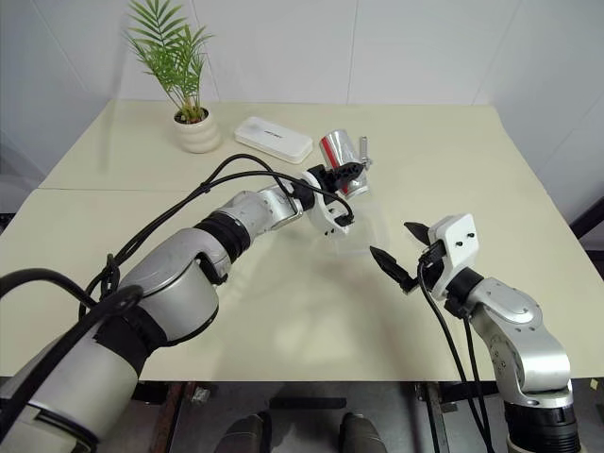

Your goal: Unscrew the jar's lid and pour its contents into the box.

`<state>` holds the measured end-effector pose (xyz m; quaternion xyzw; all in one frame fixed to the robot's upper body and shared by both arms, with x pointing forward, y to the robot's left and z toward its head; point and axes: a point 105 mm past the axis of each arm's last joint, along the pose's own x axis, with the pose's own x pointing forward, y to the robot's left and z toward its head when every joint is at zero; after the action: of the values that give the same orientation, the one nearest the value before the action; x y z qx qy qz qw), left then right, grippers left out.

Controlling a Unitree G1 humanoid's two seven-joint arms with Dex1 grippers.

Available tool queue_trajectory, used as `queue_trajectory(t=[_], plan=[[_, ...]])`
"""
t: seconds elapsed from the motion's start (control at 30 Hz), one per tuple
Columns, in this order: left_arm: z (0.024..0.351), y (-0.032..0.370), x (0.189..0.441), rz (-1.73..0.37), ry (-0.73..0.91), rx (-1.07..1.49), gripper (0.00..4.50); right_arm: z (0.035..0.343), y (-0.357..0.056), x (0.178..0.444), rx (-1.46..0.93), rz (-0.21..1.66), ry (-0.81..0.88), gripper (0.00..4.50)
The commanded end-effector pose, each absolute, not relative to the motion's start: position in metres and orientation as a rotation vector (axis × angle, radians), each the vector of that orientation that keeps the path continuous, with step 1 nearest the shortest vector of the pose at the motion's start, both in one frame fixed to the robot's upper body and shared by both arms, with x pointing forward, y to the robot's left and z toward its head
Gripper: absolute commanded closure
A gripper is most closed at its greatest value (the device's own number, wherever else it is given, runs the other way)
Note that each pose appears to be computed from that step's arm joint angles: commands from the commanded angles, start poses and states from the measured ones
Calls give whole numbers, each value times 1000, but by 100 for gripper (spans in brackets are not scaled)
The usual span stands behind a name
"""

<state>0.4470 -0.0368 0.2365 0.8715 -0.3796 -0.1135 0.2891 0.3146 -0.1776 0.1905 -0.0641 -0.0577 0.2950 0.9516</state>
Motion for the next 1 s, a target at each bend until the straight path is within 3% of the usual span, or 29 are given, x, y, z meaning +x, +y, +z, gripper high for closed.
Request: queue_trajectory(t=[0.03, 0.27, 0.5, 0.7, 0.8, 0.9, 1.0], plan=[[245, -58, 439, -287, -1103, 2387, 250, 208, -185, 313, -104, 560, -193, 3], [259, -61, 437, -271, -1119, 2366, 250, 202, -182, 315, -86, 571, -184, 3], [281, -37, 446, -353, -892, 2073, 250, 199, -177, 316, -91, 617, -175, 3], [295, 37, 463, -467, -533, 1415, 250, 198, -176, 316, -150, 655, -169, 3], [278, 91, 470, -508, -330, 1006, 250, 197, -177, 316, -169, 674, -164, 3], [256, 136, 471, -475, -211, 850, 250, 197, -178, 317, -180, 685, -166, 3], [243, 186, 464, -389, -134, 529, 250, 198, -175, 318, -201, 713, -187, 3]])
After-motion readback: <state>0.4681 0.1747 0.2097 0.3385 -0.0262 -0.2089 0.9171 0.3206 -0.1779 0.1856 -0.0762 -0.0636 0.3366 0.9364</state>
